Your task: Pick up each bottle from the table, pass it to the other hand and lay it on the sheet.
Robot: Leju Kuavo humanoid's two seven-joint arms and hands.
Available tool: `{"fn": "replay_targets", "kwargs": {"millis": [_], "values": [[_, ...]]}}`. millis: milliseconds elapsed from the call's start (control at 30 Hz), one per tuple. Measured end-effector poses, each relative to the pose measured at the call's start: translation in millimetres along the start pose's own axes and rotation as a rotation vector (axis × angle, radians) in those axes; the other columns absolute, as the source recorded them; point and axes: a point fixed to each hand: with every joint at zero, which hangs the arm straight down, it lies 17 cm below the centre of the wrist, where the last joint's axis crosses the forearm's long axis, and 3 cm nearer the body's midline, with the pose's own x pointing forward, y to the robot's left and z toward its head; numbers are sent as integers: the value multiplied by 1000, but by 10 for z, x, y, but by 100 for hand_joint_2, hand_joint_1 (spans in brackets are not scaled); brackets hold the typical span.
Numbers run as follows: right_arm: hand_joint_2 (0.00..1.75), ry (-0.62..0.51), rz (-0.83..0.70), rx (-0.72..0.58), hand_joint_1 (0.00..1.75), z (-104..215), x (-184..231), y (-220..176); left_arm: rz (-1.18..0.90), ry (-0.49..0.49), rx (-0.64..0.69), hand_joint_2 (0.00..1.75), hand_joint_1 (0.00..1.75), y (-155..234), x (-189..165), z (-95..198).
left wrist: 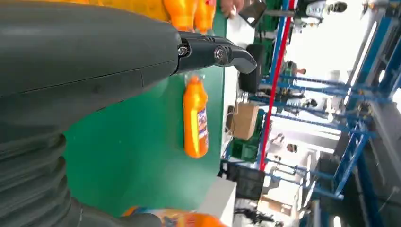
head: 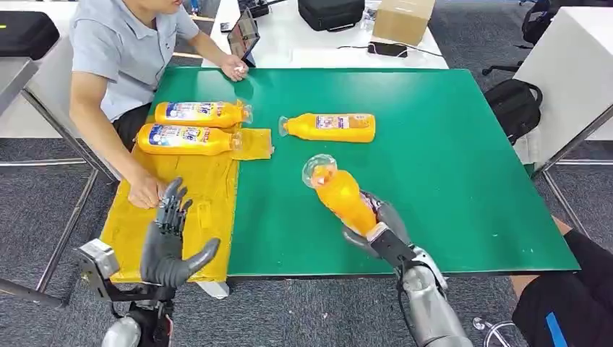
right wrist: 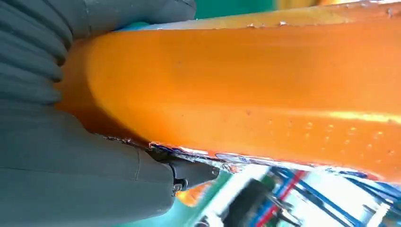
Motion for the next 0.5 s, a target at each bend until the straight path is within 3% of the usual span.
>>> {"fn": "replay_targets", "kwargs": {"millis": [233,500], "values": [[175,-132,-73,32,173,-192,549,272,-255,54,-104,175,0,-374,-245,16],[175,-215,-137,92,173,-409,1016,718,-254,88,-157,175,0,-620,-442,-22]]}}
